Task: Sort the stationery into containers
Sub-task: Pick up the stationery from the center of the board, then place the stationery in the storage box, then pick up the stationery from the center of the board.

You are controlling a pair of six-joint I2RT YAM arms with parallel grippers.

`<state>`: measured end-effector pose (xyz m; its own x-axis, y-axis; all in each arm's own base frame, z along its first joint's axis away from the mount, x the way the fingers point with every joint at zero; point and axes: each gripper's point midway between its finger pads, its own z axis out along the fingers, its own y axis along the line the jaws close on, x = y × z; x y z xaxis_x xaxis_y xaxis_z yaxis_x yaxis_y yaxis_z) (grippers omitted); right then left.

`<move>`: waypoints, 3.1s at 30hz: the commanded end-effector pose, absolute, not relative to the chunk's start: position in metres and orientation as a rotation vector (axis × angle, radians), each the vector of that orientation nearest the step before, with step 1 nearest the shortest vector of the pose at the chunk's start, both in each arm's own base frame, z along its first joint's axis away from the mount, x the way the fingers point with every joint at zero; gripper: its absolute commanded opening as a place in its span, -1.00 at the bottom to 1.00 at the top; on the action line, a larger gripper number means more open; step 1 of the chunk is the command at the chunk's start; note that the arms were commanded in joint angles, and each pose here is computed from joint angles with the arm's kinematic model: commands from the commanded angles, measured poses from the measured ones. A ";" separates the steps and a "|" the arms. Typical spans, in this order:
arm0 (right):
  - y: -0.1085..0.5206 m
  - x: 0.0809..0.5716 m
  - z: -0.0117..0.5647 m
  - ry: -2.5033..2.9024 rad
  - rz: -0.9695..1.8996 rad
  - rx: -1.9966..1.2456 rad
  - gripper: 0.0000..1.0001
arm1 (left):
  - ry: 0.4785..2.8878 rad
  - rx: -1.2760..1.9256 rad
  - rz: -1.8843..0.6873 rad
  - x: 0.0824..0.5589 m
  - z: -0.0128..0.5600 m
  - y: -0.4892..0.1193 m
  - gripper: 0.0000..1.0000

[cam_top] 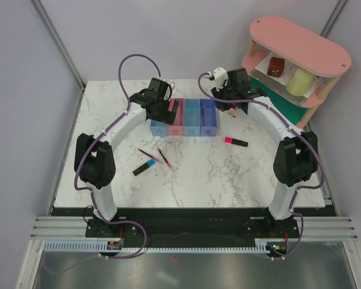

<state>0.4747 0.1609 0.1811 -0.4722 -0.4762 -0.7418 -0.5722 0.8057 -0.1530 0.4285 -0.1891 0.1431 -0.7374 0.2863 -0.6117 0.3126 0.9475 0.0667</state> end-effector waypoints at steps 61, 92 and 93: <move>0.153 0.549 0.198 2.022 -0.130 -0.824 0.15 | 2.200 0.615 -0.249 0.364 0.235 -0.179 0.99; 0.099 0.645 0.087 2.088 -0.224 -0.832 0.71 | 2.213 0.670 -0.103 0.352 0.224 -0.153 0.99; 0.100 0.644 0.082 2.091 -0.210 -0.843 0.71 | 2.212 0.666 -0.099 0.351 0.225 -0.152 0.99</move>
<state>0.6344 0.0962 0.0792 -0.4542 -0.6347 -0.6252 -0.4780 0.7658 -0.4302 0.3509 -0.1612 0.2148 -0.5725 0.4061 -0.7123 0.4995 0.8616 0.0897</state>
